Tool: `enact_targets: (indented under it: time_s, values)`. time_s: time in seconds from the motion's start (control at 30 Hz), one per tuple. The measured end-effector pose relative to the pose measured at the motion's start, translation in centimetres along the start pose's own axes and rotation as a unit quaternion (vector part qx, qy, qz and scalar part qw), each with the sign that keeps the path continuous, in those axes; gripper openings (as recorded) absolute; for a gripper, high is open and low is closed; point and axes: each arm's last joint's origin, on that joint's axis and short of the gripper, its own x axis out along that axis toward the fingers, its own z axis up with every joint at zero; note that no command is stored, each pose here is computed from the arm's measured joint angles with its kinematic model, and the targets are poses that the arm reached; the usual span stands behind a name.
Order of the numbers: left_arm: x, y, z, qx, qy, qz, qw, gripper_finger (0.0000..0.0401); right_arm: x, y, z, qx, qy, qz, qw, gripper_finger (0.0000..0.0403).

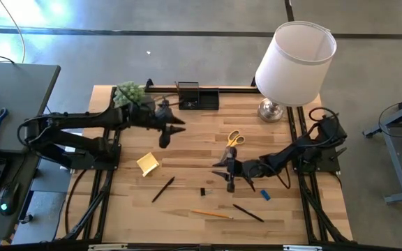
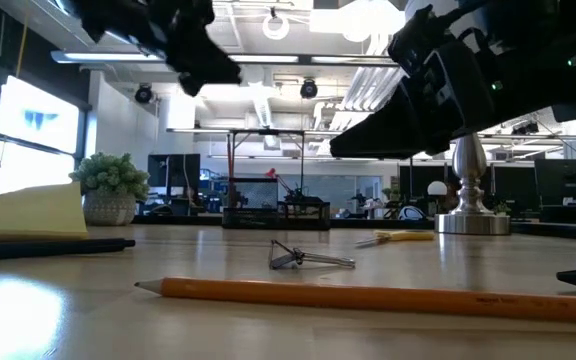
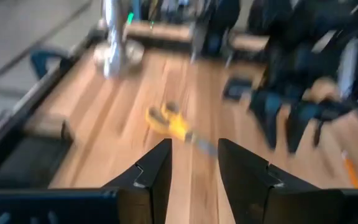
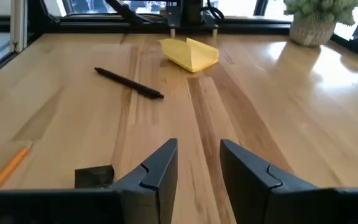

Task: Pick and place office supplies into organizer
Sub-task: Put the left black pen into the top left slot of the desk organizer

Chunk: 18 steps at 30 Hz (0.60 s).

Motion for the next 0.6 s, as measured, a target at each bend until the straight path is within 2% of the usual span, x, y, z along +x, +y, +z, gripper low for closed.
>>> enact_targets:
  time_s: [0.2, 0.37, 0.47, 0.6]
  values:
    - [-0.8, -2.5, -2.4, -0.065, 0.127, 0.043, 0.989, 0.0117, -0.4, -0.1, 0.7, -0.067, -0.008, 0.001, 0.998, 0.0115]
    - [-1.1, -4.5, -4.7, -0.124, 0.233, 0.080, 0.961, 0.0117, -1.1, -0.4, 1.9, -0.127, -0.016, 0.009, 0.992, 0.0114]
    - [-0.9, -5.9, -5.6, -0.159, 0.264, 0.082, 0.948, 0.0117, -1.4, -1.0, 2.4, -0.157, -0.002, 0.002, 0.988, 0.0115]
    - [-0.2, -8.3, -6.4, -0.188, 0.284, 0.062, 0.938, 0.0117, -1.6, -2.3, 2.5, -0.172, 0.030, -0.014, 0.985, 0.0114]
